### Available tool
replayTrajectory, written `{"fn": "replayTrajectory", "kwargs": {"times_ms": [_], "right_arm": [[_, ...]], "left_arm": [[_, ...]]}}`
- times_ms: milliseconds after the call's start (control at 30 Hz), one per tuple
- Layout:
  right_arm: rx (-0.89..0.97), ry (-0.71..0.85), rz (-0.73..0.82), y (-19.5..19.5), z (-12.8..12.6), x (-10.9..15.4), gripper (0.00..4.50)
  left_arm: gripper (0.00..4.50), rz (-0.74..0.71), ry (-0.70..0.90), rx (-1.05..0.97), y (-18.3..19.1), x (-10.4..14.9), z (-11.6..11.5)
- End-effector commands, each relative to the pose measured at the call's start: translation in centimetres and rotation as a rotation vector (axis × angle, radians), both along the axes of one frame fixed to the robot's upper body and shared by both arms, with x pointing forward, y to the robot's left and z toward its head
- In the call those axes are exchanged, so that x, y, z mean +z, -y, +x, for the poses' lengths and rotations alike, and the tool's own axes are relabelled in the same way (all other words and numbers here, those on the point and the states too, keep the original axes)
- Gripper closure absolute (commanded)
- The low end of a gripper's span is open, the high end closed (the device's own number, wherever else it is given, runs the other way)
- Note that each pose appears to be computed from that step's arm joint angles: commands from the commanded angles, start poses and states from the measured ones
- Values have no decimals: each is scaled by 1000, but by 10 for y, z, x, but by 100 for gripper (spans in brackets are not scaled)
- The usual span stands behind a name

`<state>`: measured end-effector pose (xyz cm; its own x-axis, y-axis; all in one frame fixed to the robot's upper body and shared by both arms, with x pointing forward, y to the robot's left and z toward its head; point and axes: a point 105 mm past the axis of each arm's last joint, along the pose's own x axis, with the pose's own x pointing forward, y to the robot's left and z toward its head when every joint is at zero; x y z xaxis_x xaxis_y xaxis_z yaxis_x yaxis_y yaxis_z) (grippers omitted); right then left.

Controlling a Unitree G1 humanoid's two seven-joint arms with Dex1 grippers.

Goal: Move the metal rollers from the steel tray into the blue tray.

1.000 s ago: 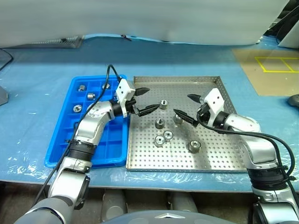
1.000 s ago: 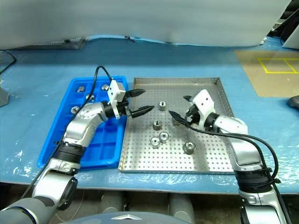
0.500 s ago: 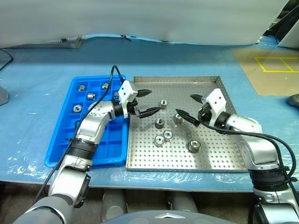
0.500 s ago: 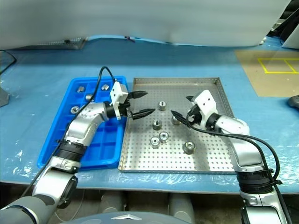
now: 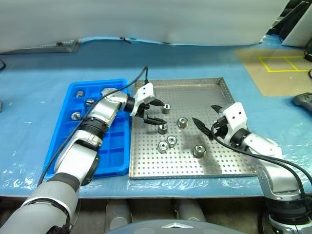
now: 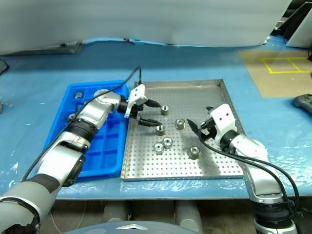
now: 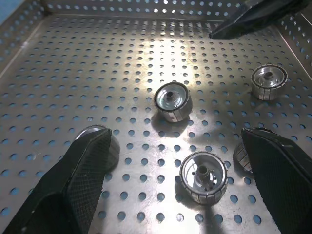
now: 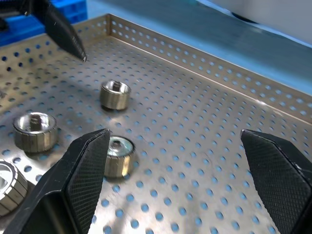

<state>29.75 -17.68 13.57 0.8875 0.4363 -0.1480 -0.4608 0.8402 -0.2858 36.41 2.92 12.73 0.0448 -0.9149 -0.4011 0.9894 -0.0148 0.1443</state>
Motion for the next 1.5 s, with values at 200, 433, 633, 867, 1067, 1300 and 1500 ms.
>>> {"fn": "replayTrajectory", "kwargs": {"times_ms": [200, 433, 633, 867, 1067, 1300, 1500], "right_arm": [[-58, 62, 3, 5, -4, 12, 1], [-50, 65, 4, 0, 0, 11, 1], [-49, 72, 5, 0, 4, 12, 1], [-53, 79, 6, 0, 6, 13, 1], [-74, 101, 29, 2, 10, 18, 0], [-72, 89, 24, -3, 11, 10, 0], [43, 82, 52, -28, 29, 10, 0]], "left_arm": [[0, 12, 61, -35, 7, 5, 6], [0, 43, 55, -35, -3, 1, 7], [0, 82, 56, -70, -4, -8, 0], [0, 197, 78, -93, -9, -30, -4], [96, 91, 55, -78, 6, -36, -8], [278, -20, 28, -31, 5, -18, -5], [278, -252, 136, 231, -17, 41, 24]]}}
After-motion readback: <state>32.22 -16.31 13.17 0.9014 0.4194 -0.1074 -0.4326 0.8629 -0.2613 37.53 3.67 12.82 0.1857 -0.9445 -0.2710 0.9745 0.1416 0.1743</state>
